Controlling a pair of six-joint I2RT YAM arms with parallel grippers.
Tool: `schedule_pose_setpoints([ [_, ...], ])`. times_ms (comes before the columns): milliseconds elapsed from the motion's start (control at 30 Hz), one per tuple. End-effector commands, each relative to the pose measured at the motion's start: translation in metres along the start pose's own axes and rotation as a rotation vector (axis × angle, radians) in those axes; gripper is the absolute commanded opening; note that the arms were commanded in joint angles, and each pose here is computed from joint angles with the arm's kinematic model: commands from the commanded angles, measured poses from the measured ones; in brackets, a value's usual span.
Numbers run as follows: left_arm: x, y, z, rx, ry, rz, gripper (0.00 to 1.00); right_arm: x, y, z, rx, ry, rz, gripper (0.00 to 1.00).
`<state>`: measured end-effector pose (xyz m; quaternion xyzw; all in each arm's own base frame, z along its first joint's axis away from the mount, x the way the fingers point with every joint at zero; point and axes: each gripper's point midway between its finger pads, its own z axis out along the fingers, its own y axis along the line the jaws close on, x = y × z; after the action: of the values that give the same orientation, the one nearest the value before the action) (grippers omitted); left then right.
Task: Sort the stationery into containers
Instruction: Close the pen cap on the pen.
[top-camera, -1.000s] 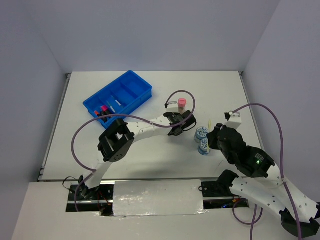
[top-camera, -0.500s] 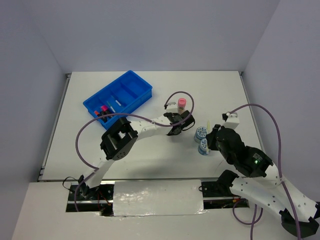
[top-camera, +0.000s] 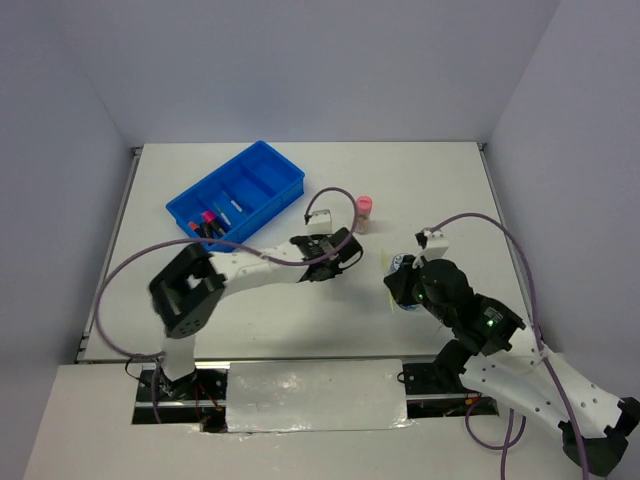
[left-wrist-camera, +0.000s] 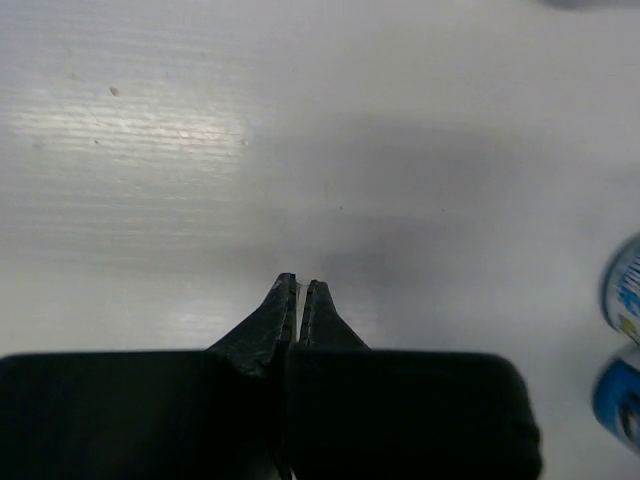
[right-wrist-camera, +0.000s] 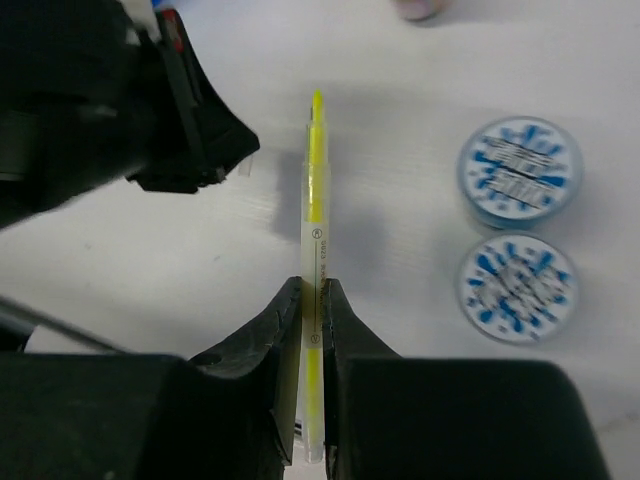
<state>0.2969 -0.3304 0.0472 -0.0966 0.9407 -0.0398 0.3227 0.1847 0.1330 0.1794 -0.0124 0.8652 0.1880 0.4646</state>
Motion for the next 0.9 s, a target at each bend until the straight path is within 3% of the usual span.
schedule_pose_setpoints([
  [0,-0.06,-0.017,-0.066,0.238,-0.173,-0.062,0.0,-0.002,0.052,0.008,-0.281,-0.036,-0.014,0.0],
  [33,-0.067,-0.017,-0.076,0.282,-0.204,-0.06,0.0,-0.009,0.071,0.008,-0.37,-0.079,-0.006,0.0],
  [67,-0.087,-0.013,-0.105,0.348,-0.265,-0.078,0.0,0.009,0.079,0.013,-0.431,-0.041,-0.022,0.0],
  [133,-0.096,-0.001,-0.118,0.406,-0.34,-0.098,0.0,0.015,0.103,0.012,-0.545,-0.067,-0.031,0.0],
  [167,-0.115,0.006,-0.149,0.478,-0.412,-0.122,0.0,0.02,0.111,0.011,-0.575,-0.067,-0.035,0.0],
  [200,-0.107,0.02,-0.146,0.49,-0.432,-0.119,0.0,0.01,0.121,0.009,-0.602,-0.124,-0.02,0.0],
  [267,-0.135,0.024,-0.199,0.688,-0.566,-0.215,0.0,0.023,0.14,0.006,-0.648,-0.12,-0.031,0.0],
  [300,-0.124,0.034,-0.195,0.715,-0.584,-0.194,0.0,0.016,0.148,0.003,-0.666,-0.16,-0.01,0.0],
  [367,-0.139,0.041,-0.239,0.883,-0.679,-0.262,0.0,0.015,0.152,0.007,-0.614,-0.19,0.042,0.0],
  [533,-0.133,0.057,-0.281,1.085,-0.749,-0.293,0.0,-0.005,0.176,-0.011,-0.684,-0.312,0.097,0.0],
  [867,-0.131,0.073,-0.302,1.189,-0.745,-0.407,0.0,-0.013,0.206,-0.029,-0.658,-0.357,0.019,0.0],
])
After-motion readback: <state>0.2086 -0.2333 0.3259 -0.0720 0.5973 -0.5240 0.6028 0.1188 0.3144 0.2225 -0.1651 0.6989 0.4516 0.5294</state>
